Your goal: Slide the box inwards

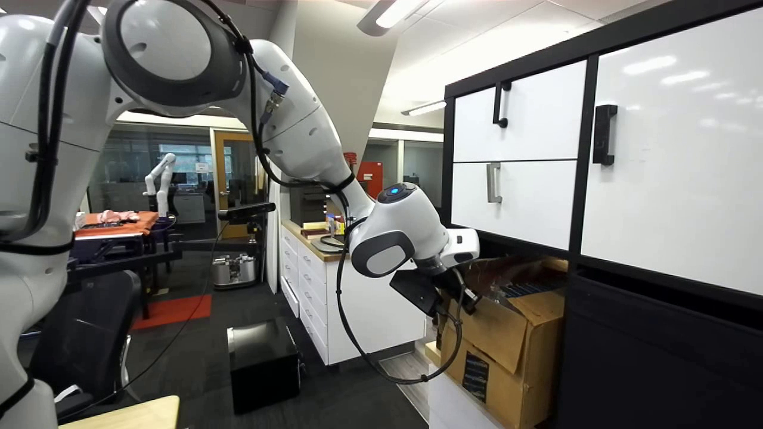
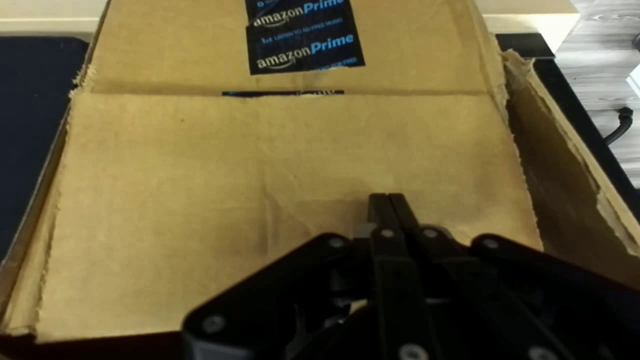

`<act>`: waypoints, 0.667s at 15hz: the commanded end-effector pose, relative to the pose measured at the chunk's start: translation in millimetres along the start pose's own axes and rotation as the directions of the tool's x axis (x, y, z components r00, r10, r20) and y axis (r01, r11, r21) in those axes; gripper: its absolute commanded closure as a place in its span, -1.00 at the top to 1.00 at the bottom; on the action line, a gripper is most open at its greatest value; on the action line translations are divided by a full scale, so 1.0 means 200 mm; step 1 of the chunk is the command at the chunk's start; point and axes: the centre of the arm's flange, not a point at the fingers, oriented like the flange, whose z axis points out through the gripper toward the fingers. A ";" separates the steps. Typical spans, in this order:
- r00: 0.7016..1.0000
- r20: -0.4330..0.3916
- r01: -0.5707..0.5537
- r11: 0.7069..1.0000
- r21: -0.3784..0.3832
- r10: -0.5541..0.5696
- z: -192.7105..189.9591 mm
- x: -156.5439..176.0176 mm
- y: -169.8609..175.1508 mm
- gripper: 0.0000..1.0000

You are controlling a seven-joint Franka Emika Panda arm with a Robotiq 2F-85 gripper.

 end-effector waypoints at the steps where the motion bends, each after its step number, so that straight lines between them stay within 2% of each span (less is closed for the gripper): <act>1: 0.999 -0.039 0.016 1.000 -0.011 -0.016 0.20 0.09 0.06 -1.00; 7: 0.998 -0.055 0.010 1.000 -0.012 -0.010 0.19 0.13 0.07 -1.00; 10: 1.000 -0.008 -0.002 1.000 -0.008 0.002 0.12 0.11 0.08 -1.00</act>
